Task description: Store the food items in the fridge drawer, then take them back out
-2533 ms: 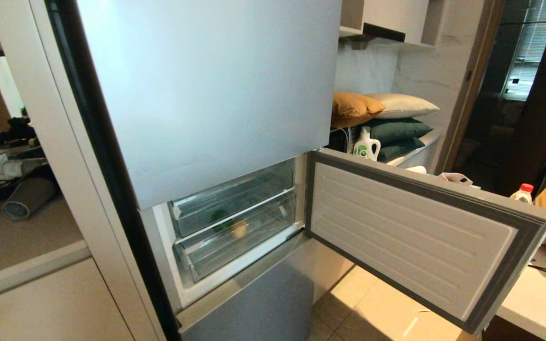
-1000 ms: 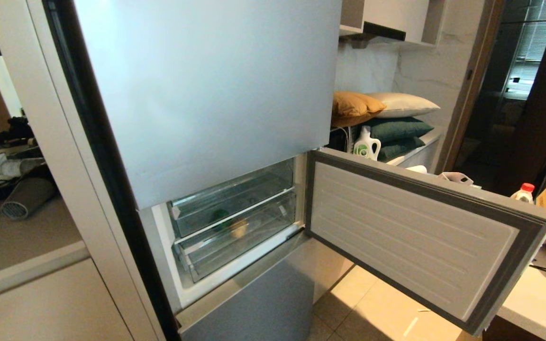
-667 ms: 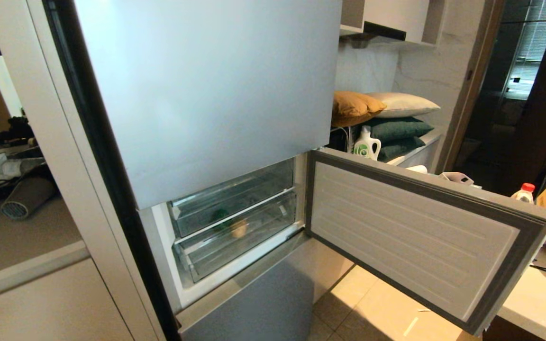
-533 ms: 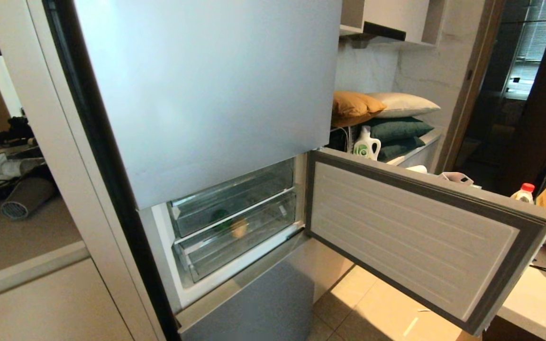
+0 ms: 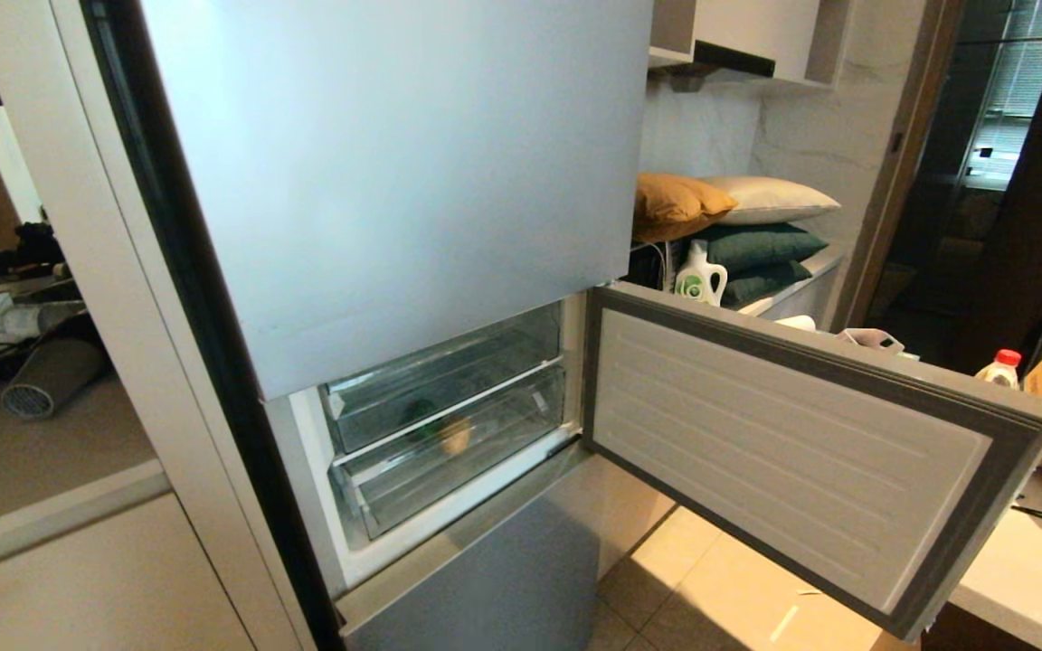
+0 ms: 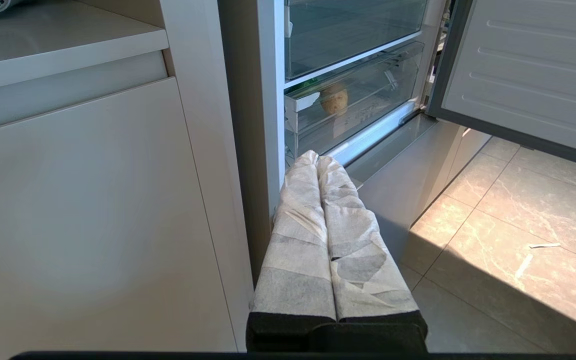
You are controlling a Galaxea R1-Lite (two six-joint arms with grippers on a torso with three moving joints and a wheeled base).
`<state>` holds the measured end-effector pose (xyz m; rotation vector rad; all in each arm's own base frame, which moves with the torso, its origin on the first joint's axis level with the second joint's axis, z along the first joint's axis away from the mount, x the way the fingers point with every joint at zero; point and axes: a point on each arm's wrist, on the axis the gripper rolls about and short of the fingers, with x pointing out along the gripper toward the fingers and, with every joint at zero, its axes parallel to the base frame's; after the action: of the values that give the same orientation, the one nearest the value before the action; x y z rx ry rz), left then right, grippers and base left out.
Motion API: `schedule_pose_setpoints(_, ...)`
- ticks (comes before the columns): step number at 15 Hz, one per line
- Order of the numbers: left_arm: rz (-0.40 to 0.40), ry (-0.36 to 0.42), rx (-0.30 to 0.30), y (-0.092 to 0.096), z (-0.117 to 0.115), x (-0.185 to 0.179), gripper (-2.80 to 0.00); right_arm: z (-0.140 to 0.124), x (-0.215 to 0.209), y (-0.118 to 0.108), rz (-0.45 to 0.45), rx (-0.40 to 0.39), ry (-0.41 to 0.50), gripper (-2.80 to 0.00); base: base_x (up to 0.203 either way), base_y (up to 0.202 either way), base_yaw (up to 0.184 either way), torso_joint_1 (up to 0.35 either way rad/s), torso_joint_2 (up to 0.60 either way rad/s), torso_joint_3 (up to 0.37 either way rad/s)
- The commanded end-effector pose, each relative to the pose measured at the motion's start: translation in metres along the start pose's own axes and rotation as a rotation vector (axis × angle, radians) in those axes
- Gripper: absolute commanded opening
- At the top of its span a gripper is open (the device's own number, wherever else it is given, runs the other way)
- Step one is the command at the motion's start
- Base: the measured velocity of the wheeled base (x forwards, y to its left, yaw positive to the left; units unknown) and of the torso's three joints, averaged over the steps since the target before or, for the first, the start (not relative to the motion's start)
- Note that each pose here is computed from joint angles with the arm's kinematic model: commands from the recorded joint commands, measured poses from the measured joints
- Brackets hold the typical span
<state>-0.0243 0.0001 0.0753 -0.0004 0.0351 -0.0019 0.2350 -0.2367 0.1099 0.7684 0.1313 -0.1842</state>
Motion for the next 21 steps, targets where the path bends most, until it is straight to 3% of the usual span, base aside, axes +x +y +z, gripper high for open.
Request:
schedule_pose_setpoints(1,0.0,0.001,-0.001,0.0,0.0,0.0,-2.8,-0.007,0.01,-0.001,0.015,0.025,0.029,-2.8,0.0,0.0,0.0,0.0,0.0,0.0)
schedule_pose_setpoints(13,0.0,-0.001,-0.001,0.0,0.0,0.0,-2.8,-0.042,0.017,0.017,0.054,0.061,0.149,-2.8,0.0,0.0,0.0,0.0,0.0,0.0)
schedule_pose_setpoints(21,0.0,0.0,-0.001,0.0,0.0,0.0,-2.8,-0.067,-0.026,0.048,0.102,0.073,0.22,-2.8,0.0,0.0,0.0,0.0,0.0,0.0)
